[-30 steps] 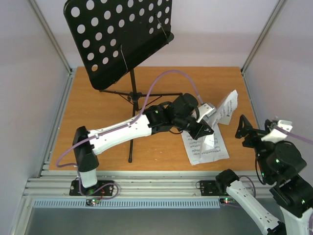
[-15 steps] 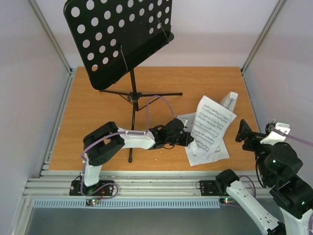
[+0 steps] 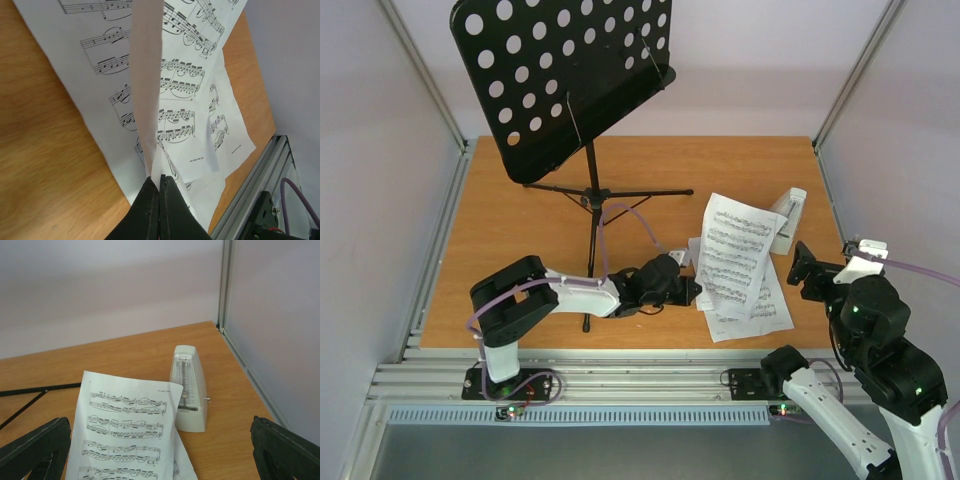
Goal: Pack up the instrument practice props
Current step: Place the sheet music at the center of the board.
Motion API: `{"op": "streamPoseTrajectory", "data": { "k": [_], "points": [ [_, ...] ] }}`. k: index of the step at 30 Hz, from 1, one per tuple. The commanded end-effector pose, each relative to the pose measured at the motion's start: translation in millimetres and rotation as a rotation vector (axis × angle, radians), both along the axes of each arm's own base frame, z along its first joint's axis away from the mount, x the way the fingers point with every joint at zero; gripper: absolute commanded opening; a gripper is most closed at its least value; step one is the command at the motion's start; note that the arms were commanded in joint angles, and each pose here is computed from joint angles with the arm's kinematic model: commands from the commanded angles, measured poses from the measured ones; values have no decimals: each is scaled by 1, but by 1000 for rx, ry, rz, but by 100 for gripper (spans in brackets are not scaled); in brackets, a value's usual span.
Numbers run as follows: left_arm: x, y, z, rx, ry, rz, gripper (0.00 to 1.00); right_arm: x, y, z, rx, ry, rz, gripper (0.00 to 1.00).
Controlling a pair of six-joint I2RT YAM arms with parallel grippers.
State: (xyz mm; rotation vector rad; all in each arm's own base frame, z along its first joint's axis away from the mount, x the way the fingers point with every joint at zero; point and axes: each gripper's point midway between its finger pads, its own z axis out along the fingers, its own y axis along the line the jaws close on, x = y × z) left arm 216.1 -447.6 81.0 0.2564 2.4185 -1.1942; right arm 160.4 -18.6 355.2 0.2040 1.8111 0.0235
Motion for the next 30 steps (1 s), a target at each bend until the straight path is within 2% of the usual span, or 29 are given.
{"op": "streamPoseTrajectory", "data": {
  "k": [1,5,10,23,30],
  "points": [
    [-2,-3,27,-96,-24,39,0,7,4,0,7,4,1,98],
    [-19,-13,45,-141,-12,32,1,7,3,-2,3,6,-3,98],
    [-19,-1,50,-199,20,100,1,6,2,-2,0,6,-6,99],
    [-25,29,41,-156,6,183,1,4,0,-3,4,-2,-14,98],
    [-34,24,30,-160,59,159,1,6,2,-4,7,2,-9,98]
  ]
}}
